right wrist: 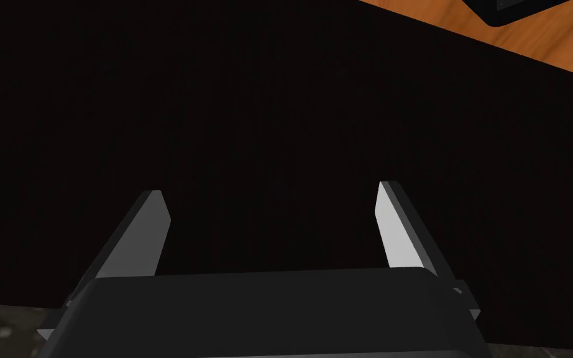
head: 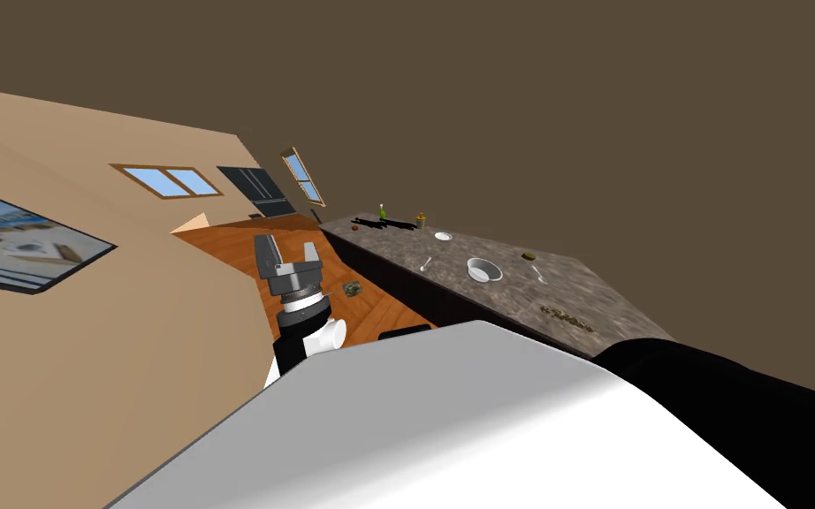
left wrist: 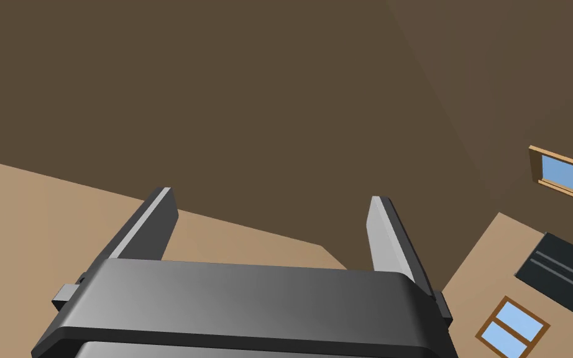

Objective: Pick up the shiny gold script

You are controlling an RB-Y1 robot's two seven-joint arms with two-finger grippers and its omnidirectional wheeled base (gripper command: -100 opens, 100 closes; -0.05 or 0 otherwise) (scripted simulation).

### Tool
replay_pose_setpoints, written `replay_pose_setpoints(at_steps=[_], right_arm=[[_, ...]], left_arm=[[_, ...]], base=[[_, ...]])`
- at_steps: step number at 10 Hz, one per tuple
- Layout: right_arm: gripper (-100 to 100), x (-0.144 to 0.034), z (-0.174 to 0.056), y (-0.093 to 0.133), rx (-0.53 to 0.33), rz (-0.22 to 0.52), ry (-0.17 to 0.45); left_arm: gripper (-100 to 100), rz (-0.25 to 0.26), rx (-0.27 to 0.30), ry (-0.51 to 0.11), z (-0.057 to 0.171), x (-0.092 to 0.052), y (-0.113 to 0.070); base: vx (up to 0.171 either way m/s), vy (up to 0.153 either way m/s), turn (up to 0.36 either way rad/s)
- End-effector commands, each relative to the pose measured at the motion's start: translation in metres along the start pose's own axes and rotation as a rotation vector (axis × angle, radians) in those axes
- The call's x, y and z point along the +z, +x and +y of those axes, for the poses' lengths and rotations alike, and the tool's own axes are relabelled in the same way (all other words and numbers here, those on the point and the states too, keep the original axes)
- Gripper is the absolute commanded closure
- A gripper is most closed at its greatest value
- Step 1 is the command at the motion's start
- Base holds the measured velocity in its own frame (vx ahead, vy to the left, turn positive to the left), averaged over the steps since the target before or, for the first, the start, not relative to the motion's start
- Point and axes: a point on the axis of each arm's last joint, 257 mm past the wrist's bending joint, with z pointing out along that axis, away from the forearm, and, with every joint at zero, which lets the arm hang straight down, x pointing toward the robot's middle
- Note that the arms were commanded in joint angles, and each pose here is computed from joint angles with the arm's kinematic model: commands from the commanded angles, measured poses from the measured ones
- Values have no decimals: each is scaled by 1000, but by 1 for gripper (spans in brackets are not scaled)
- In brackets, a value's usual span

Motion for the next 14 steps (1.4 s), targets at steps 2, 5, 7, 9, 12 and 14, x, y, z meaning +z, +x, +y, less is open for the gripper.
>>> replay_pose_setpoints(at_steps=[2, 5, 7, 9, 12, 14], right_arm=[[-100, -33, -49, 9, -52, 67, 103], [-100, -52, -76, 10, -70, 94, 160], [-100, -80, -107, 8, -102, 133, 230], [-100, -98, -125, 4, -123, 158, 270], [-100, -92, -118, 0, -123, 158, 246], [0, -96, -123, 1, -126, 161, 258]], left_arm=[[0, 0, 0, 0, 0, 0, 0], [0, 0, 0, 0, 0, 0, 0], [0, 0, 0, 0, 0, 0, 0], [0, 0, 0, 0, 0, 0, 0], [0, 0, 0, 0, 0, 0, 0], [0, 0, 0, 0, 0, 0, 0]], base=[[14, 27, 211], [24, 15, 122], [20, 10, 200], [53, -11, 212], [114, -96, 290], [35, -33, 17]])
